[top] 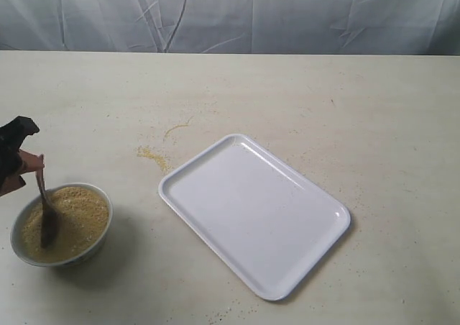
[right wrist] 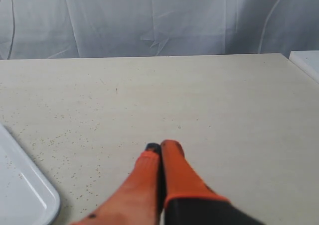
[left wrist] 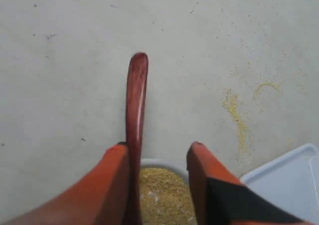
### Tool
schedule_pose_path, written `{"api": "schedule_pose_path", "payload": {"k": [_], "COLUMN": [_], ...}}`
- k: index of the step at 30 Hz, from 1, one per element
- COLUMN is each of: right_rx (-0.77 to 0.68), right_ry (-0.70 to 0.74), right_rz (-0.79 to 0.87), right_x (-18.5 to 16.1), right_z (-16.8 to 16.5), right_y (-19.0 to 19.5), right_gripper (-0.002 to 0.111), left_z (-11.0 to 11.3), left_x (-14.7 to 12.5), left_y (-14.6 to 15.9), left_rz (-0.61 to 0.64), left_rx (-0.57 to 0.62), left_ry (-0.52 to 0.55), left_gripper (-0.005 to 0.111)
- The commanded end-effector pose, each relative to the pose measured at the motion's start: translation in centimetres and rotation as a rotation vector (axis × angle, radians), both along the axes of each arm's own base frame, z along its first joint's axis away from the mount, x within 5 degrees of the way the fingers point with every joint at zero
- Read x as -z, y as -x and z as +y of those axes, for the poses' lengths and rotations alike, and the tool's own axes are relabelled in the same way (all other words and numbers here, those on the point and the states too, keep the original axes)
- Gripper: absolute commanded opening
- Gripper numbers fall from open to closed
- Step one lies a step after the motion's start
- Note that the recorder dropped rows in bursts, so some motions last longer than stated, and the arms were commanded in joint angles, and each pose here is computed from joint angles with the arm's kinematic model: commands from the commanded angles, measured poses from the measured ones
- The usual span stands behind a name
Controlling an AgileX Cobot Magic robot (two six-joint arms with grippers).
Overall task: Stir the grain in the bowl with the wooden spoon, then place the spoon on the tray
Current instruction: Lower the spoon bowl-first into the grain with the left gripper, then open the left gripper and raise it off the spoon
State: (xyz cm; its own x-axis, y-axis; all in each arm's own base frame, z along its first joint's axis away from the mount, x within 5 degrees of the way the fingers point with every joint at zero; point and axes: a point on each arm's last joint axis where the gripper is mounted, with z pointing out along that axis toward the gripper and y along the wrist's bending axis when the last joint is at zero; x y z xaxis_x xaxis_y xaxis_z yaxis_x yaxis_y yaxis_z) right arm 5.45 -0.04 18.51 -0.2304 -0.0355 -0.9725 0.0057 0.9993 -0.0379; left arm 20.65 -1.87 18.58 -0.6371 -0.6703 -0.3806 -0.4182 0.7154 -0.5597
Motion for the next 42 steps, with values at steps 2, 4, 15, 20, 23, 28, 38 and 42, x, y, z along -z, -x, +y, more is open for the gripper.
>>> {"api": "schedule_pose_path", "payload": {"k": [2, 4, 15, 20, 23, 28, 38, 42], "right_rx": [-0.003, -0.003, -0.003, -0.003, -0.003, -0.003, -0.003, -0.003], "right_ry": [0.002, 0.002, 0.002, 0.002, 0.002, 0.001, 0.001, 0.001], "right_rz": [-0.016, -0.016, -0.016, -0.016, -0.016, -0.016, -0.014, -0.014], "right_x": [-0.1, -0.1, -0.1, -0.1, -0.1, -0.1, -0.1, -0.1], "right_z": [0.0, 0.0, 0.0, 0.0, 0.0, 0.0, 0.0, 0.0], "right_y": [0.0, 0.0, 0.0, 0.0, 0.0, 0.0, 0.0, 0.0], "right_gripper": [0.0, 0.0, 0.0, 0.0, 0.0, 0.0, 0.0, 0.0], "left_z": [0.0, 0.1, 0.1, 0.2, 0.8, 2.3, 5.5, 5.5], "left_x": [0.0, 0.1, -2.3, -6.5, -8.2, -9.3, -6.6, -5.0], "left_y": [0.2, 0.2, -0.1, -0.7, -1.3, -2.3, -4.8, -6.0], "left_rz": [-0.001, -0.002, -0.09, -0.208, -0.253, -0.325, -0.288, -0.373], "left_rx": [0.005, 0.026, 0.198, 0.31, 0.297, 0.254, 0.124, 0.284], "left_ry": [-0.008, -0.034, -0.191, -0.325, -0.36, -0.45, -0.344, -0.119], "left_gripper": [0.046, 0.047, 0.043, 0.013, 0.0, 0.0, 0.0, 0.0]}}
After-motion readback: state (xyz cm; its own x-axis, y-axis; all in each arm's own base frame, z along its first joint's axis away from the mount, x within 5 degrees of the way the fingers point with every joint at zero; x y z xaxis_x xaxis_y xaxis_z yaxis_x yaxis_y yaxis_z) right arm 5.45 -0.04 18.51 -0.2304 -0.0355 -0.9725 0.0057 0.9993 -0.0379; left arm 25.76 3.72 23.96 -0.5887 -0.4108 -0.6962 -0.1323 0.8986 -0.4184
